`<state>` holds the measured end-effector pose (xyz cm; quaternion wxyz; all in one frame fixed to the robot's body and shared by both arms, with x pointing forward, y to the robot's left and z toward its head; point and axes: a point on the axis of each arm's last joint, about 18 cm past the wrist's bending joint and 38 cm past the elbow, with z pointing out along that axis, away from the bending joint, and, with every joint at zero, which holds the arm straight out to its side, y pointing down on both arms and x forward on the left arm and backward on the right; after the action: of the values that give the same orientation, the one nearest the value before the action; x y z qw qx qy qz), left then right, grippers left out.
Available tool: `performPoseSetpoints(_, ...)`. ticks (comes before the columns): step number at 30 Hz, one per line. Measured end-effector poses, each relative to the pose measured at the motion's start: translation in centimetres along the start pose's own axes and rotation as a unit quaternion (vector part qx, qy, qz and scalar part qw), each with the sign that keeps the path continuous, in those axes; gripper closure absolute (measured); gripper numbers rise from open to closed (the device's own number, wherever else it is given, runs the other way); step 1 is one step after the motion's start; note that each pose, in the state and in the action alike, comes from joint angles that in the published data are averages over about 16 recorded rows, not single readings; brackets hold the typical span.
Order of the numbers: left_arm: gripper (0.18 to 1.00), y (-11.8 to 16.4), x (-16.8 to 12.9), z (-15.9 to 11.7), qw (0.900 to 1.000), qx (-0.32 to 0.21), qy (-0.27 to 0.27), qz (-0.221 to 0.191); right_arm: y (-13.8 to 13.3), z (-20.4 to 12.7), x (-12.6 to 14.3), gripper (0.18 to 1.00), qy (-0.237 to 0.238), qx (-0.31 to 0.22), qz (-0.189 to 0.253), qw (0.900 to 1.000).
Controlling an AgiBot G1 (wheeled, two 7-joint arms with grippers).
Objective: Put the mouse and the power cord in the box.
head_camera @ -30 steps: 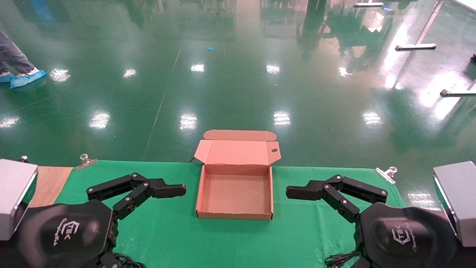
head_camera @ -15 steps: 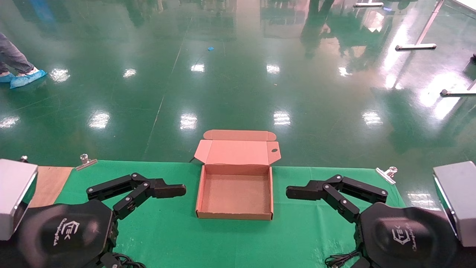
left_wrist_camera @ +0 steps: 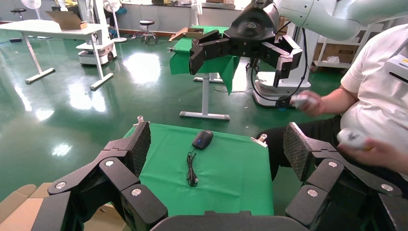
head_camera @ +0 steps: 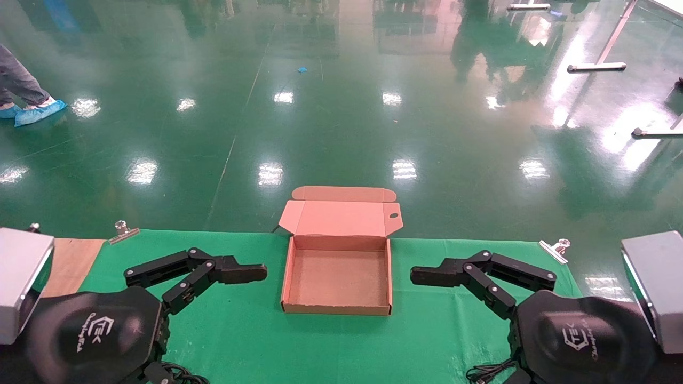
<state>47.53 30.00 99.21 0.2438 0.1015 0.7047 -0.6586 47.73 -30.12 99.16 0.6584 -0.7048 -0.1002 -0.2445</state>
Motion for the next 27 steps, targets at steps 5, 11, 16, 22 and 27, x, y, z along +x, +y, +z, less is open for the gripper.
performPoseSetpoints(5,0.184,0.0,0.0,0.0,1.0000,0.000,0.000,0.000,0.0,0.0,0.0,0.178,0.000,0.000,0.000,1.000)
performPoseSetpoints(11,0.184,0.1,0.0,0.0,1.0000,-0.004,0.001,0.000,0.1,0.0,-0.1,0.178,-0.002,-0.002,0.000,1.000)
performPoseSetpoints(16,0.184,0.6,0.2,0.0,0.9997,-0.024,0.007,0.002,0.5,0.1,-0.2,0.178,-0.008,-0.020,-0.005,1.000)
performPoseSetpoints(22,0.184,2.5,0.2,0.2,0.9960,-0.086,0.020,0.010,1.9,0.5,-0.5,0.178,-0.027,-0.085,-0.026,0.996)
performPoseSetpoints(27,0.184,5.2,-0.3,0.3,0.9847,-0.170,0.032,0.021,3.9,0.6,-0.2,0.178,-0.050,-0.180,-0.062,0.981)
